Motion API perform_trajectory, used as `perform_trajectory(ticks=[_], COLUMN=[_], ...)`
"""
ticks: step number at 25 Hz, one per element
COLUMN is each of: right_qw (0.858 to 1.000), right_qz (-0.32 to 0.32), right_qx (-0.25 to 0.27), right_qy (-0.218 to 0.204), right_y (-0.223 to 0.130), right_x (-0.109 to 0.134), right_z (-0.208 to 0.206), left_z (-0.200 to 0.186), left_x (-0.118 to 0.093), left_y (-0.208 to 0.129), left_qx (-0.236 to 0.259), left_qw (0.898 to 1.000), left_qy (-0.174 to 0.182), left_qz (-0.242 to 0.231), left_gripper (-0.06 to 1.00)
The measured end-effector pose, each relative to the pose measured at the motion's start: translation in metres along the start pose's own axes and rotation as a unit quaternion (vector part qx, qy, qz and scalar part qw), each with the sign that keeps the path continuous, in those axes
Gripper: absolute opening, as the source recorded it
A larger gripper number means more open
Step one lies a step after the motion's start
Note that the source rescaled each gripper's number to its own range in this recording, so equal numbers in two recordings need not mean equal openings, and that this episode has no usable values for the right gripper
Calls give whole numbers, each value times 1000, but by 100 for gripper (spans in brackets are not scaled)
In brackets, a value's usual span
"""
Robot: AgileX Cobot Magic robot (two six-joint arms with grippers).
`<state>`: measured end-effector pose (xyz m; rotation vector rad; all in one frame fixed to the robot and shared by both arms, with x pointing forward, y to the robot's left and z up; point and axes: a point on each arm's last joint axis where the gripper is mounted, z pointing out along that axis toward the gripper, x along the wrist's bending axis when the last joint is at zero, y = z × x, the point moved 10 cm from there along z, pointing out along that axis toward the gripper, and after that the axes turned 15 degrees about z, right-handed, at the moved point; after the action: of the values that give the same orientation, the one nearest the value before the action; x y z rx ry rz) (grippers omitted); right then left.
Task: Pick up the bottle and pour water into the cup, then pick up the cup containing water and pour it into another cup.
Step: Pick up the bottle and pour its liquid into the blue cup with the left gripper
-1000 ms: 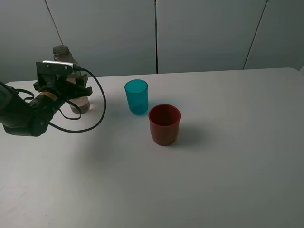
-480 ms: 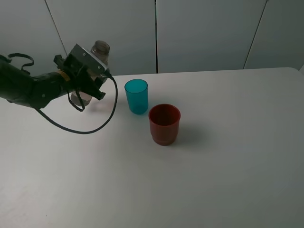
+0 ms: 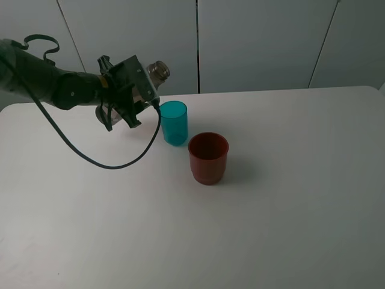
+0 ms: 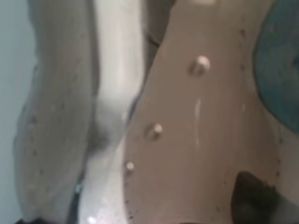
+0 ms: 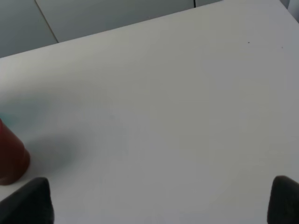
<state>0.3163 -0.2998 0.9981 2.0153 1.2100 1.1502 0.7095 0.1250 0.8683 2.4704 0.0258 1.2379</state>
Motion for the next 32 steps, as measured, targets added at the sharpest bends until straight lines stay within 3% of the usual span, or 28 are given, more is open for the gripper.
perform_trajectory(ticks=[6,16,26,32], right_qw=[1000,1000,1000,1000], right_qz=[0,0,0,0], right_qx=[0,0,0,0], right_qy=[0,0,0,0], right_y=[0,0,0,0], right_x=[0,0,0,0], right_z=[0,0,0,0], left_z=[-1,-2,1,2], left_x=[-17,-19,8,19], left_y=[-10,-10,0,4], left_qx=[22,19,19,15], left_qw=[993,984,981,969], left_qy=[-52,-61,-40,-30], left_qz=[105,164,188,246], left_gripper=[0,0,0,0])
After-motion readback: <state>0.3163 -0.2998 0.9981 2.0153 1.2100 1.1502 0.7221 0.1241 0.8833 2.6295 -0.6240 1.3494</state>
